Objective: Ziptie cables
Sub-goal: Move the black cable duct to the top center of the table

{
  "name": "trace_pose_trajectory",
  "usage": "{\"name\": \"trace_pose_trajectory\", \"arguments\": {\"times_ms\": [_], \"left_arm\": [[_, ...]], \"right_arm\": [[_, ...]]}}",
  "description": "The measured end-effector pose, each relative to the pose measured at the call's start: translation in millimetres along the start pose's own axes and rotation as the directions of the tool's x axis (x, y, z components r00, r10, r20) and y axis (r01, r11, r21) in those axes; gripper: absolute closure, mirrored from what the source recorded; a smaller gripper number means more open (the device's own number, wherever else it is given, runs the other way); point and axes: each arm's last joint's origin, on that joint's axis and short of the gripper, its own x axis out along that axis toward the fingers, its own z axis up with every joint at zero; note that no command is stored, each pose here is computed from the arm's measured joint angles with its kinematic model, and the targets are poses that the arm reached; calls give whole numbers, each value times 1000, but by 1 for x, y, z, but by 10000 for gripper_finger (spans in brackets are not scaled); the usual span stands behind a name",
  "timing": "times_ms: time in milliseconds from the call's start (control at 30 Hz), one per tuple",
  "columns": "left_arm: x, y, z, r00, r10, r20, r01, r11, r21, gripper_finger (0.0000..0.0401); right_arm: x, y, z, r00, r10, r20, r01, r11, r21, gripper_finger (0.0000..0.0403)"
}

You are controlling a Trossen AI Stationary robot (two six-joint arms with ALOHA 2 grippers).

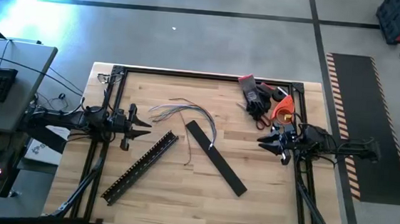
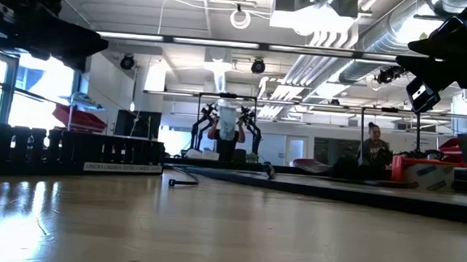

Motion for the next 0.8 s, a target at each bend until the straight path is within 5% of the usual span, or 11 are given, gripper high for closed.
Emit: {"name": "trace_pose_trajectory", "arguments": {"times_ms": [300,800], "left_arm": [[0,0,3,1000,1,30,-1,1000,-10,314],[0,-1,3,999,-28,27,35,948,-318,314]], "right_arm": [[0,0,0,1000,0,0,0,1000,0,306],[0,0,0,1000,0,0,0,1000,0,306]]}}
